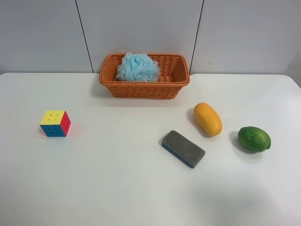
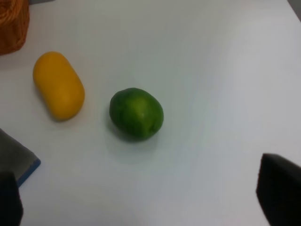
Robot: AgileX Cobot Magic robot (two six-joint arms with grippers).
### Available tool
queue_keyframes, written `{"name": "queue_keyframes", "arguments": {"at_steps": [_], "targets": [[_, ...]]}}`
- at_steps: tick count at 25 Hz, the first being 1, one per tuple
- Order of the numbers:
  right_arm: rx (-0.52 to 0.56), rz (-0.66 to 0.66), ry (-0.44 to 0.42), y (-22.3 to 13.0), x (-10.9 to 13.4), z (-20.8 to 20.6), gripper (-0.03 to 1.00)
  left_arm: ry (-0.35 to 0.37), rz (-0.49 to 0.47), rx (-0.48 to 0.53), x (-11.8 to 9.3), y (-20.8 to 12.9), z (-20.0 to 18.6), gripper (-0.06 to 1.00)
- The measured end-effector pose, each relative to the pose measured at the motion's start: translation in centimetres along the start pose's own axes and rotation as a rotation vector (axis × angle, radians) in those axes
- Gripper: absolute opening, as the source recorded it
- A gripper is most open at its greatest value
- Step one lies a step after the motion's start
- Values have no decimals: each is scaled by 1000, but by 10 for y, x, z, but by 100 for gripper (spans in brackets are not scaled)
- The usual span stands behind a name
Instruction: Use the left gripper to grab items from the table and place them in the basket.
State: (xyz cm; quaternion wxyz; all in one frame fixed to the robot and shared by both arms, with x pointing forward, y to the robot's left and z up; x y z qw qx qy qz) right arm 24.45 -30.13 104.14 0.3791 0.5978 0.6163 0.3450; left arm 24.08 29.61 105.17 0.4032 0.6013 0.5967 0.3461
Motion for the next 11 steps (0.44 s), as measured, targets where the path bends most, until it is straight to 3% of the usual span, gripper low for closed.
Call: {"name": "queue_keyframes", "arguments": {"at_steps": [11], "targets": [[0, 0, 0, 0, 0, 0, 99, 0, 0, 0, 0, 0, 0, 99]]}}
Point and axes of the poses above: a point on each arm's last joint axis where the gripper is mounted, z pointing out along that axis toward the gripper, x along the wrist's bending axis when the last joint is at zero, y = z × x, the point moved 1 cm from there along z, pointing out along that axis toward the gripper, and after that the axes turned 7 degrees about -z, right-handed, at the moved point
